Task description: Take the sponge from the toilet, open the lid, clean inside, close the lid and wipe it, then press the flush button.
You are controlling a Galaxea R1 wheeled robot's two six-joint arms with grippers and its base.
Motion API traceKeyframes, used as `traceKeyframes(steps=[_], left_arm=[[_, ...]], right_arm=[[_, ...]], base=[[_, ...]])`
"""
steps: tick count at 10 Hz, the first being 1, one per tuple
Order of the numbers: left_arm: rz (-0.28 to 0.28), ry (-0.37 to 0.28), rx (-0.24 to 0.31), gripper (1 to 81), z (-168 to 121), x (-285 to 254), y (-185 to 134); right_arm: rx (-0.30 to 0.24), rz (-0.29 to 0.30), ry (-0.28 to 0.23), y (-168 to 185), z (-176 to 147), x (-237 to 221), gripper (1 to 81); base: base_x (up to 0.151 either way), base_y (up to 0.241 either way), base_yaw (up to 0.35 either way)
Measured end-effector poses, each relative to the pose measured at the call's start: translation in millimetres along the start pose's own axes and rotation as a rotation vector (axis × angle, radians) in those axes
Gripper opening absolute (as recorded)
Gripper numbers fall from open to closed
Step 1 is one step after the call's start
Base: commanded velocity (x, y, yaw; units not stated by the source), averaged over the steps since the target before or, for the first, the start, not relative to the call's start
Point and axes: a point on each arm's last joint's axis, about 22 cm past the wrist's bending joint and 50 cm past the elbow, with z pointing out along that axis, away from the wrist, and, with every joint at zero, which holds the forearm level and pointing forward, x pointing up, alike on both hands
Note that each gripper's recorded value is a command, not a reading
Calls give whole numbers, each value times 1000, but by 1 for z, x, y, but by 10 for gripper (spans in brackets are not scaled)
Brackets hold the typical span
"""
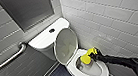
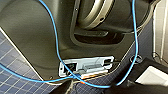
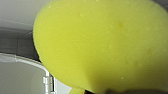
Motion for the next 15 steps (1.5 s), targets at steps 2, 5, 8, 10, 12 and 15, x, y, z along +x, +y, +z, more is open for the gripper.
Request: traceKeyframes(steps=[2,5,8,10,12,15], left_arm=[[0,0,-2,811,1,0,1],[1,2,-8,811,3,1,6],[3,4,-9,811,3,1,6],[5,6,-17,811,6,2,12],[5,7,-24,811,8,2,17],[21,7,-29,811,9,2,20]], right_arm=[[14,19,-25,13,-18,1,10],[20,55,-47,53,-60,6,10],[38,101,-50,93,-99,-7,10],[36,129,-70,114,-122,-23,10],[37,150,-93,123,-139,-35,10],[29,185,-137,137,-171,-56,10]], base=[[0,0,0],[0,0,0],[0,0,0],[0,0,0],[0,0,0],[0,0,0]])
